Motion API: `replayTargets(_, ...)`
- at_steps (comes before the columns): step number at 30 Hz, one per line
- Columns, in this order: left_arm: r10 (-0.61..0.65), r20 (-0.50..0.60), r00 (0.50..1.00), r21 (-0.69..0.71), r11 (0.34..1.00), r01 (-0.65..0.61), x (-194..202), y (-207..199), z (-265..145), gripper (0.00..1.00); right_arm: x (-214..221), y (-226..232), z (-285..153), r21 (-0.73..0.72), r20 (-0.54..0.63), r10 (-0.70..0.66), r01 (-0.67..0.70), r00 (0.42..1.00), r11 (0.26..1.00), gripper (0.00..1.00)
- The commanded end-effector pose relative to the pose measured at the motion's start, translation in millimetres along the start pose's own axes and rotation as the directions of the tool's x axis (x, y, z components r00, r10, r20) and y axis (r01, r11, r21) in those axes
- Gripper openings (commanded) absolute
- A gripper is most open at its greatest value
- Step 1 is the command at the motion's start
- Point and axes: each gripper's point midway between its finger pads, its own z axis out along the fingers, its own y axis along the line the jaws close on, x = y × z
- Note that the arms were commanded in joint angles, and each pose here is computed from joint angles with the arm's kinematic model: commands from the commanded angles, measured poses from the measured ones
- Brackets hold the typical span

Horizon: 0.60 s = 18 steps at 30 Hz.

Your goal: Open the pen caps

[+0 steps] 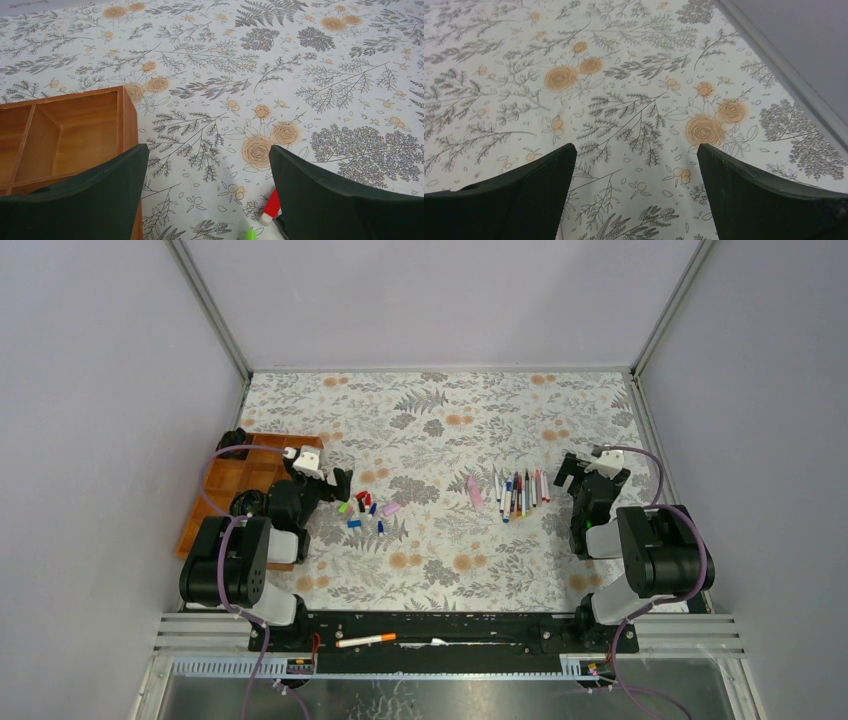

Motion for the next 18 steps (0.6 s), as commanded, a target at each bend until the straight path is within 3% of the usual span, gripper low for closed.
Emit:
replayTargets(1, 0.001, 0.022, 1.0, -0.024, 1.0, -0.001, -5.5, 4.5, 1.6, 0.98, 4.3, 7.5, -5.0, -0.049, -0.026, 0.027, -0.028, 0.999, 0.998, 1.0)
replayTargets(18, -0.001, 0.018, 1.0, -0.027, 1.0, 0.002, -4.7, 5.2, 2.3, 0.99, 2.4, 8.6, -4.3, -0.054, -0.015, 0.027, -0.027, 1.0, 0.998, 1.0)
